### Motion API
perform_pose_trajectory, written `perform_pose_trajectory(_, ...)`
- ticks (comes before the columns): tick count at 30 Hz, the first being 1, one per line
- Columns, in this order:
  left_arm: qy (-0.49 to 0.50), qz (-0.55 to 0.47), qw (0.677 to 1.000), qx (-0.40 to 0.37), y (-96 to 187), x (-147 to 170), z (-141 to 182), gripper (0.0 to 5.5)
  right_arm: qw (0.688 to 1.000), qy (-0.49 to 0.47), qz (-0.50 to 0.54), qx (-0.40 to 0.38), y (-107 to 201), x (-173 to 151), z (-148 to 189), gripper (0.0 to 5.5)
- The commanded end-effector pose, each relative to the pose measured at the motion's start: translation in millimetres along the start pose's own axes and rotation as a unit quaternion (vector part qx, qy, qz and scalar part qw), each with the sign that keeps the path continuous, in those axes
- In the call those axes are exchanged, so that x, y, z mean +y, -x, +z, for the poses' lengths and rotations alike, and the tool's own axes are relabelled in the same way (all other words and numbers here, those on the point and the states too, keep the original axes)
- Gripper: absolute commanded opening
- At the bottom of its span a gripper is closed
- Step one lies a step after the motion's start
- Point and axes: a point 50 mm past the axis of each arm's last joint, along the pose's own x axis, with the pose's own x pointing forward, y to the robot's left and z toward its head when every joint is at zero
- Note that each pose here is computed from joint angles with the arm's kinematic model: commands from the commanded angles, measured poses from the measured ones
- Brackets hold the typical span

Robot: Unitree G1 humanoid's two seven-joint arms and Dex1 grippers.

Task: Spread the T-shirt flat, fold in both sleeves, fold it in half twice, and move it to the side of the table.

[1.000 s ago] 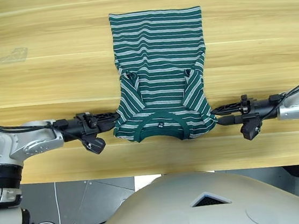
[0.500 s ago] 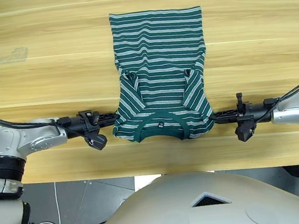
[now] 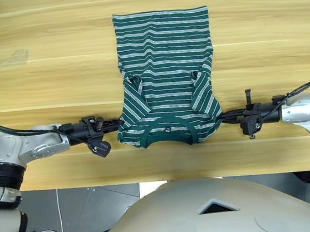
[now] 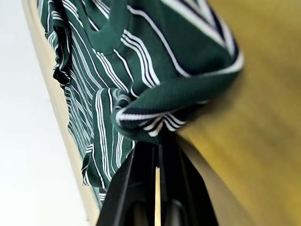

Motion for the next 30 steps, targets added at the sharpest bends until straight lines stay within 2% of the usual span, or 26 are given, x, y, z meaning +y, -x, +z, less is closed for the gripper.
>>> perform_pose_trajectory(1,0.087,-0.024,0.995,-0.034,8,3,33,0.01,0.99,-0.124,0.042,-0.044,19,-13,25,0.0)
perform_pose_trajectory(3,0.21,-0.046,0.976,-0.022,20,6,50,0.01,0.981,-0.174,0.056,-0.062,27,-10,35,0.0)
perform_pose_trajectory(6,0.393,-0.132,0.91,-0.016,43,7,74,0.01,0.969,-0.23,0.053,-0.071,34,0,41,0.0)
perform_pose_trajectory(9,0.476,-0.125,0.871,0.0,61,29,67,0.01,0.963,-0.252,0.058,-0.078,34,8,48,0.0)
perform_pose_trajectory(15,0.521,-0.094,0.846,0.057,96,37,53,0.01,0.964,-0.243,0.021,-0.101,42,-5,70,0.0)
perform_pose_trajectory(20,0.551,-0.05,0.83,0.067,117,43,49,0.01,0.966,-0.221,-0.005,-0.133,54,-27,94,0.0)
perform_pose_trajectory(24,0.544,-0.029,0.837,0.059,115,59,36,0.01,0.978,-0.15,-0.069,-0.123,56,-67,101,0.0)
perform_pose_trajectory(27,0.52,-0.015,0.851,0.072,106,74,12,0.01,0.985,-0.086,-0.135,-0.065,36,-102,83,0.0)
perform_pose_trajectory(29,0.501,0.02,0.861,0.079,95,87,-13,0.01,0.983,-0.055,-0.172,-0.029,15,-131,71,0.0)
perform_pose_trajectory(30,0.489,0.052,0.864,0.106,87,92,-35,0.01,0.98,-0.05,-0.192,-0.015,5,-145,63,0.0)
